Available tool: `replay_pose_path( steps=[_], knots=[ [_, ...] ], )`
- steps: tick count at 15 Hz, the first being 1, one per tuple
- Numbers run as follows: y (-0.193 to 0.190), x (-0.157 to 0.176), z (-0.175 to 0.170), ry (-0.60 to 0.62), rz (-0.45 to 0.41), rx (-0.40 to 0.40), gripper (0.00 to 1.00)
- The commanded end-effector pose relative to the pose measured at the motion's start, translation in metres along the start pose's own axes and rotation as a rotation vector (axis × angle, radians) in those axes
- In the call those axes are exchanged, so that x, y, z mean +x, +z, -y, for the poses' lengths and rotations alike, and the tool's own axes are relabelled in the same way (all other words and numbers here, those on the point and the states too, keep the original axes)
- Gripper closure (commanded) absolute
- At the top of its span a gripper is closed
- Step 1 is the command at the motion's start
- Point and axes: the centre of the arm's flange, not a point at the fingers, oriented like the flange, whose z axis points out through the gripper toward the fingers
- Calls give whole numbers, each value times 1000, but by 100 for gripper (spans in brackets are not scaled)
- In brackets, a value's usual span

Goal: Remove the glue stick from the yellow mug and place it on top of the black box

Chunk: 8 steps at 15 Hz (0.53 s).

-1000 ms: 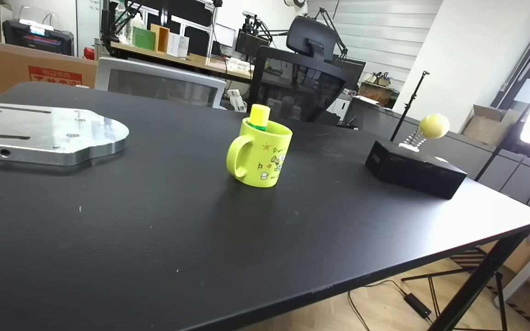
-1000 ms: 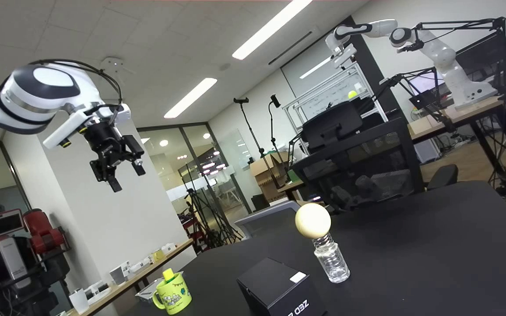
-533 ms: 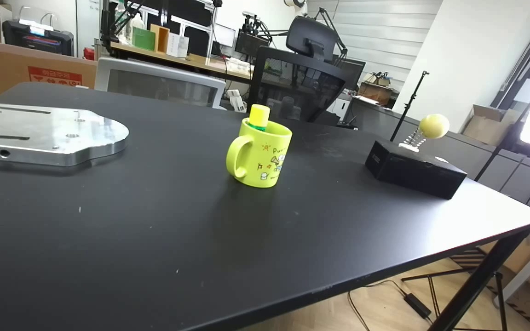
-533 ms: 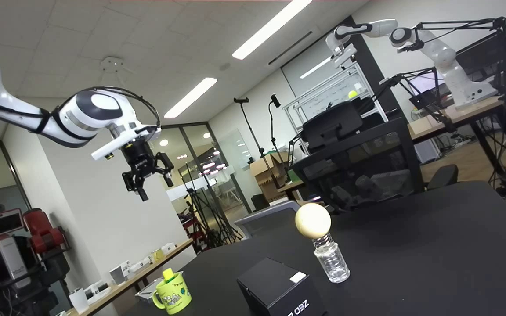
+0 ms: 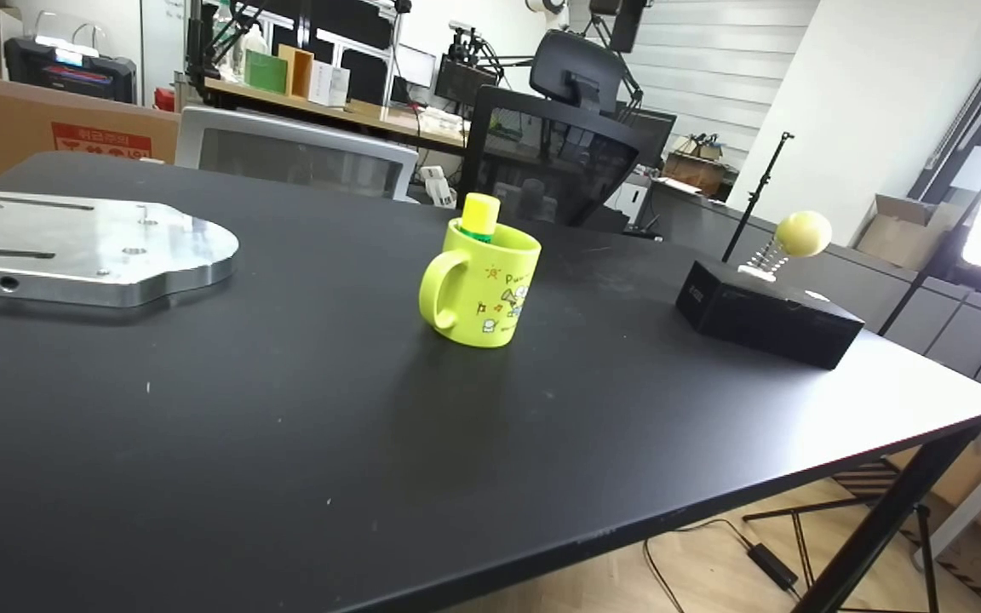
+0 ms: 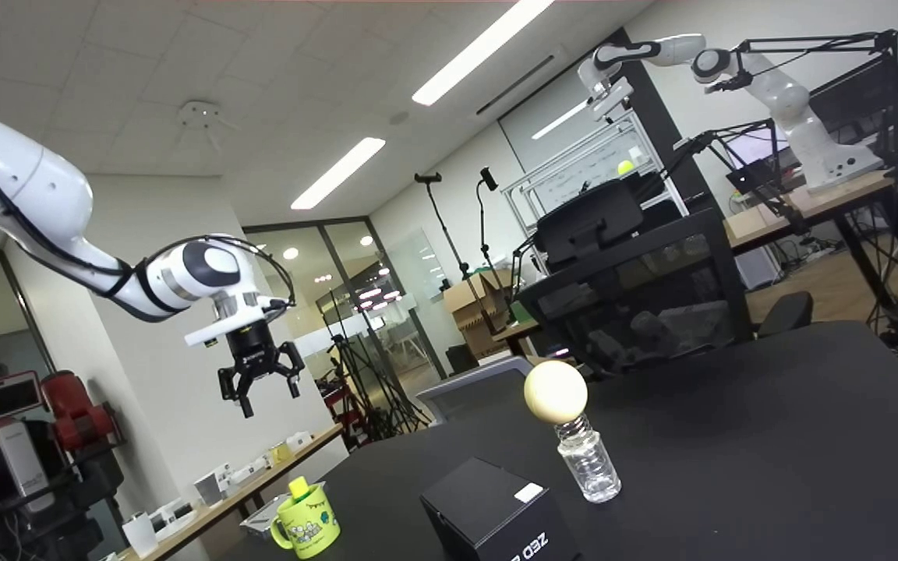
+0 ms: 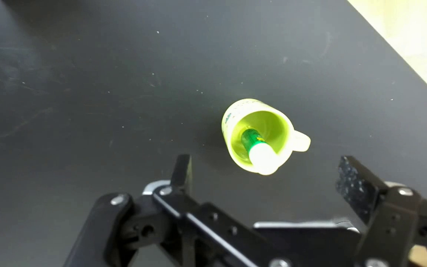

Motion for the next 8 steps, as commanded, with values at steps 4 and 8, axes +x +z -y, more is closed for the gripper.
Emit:
replay_pose_path(
  steps=[4, 8],
  knots=[
    [45, 49, 30, -61, 6, 18, 0],
    [77, 60, 40, -99, 24, -20, 0]
  ],
)
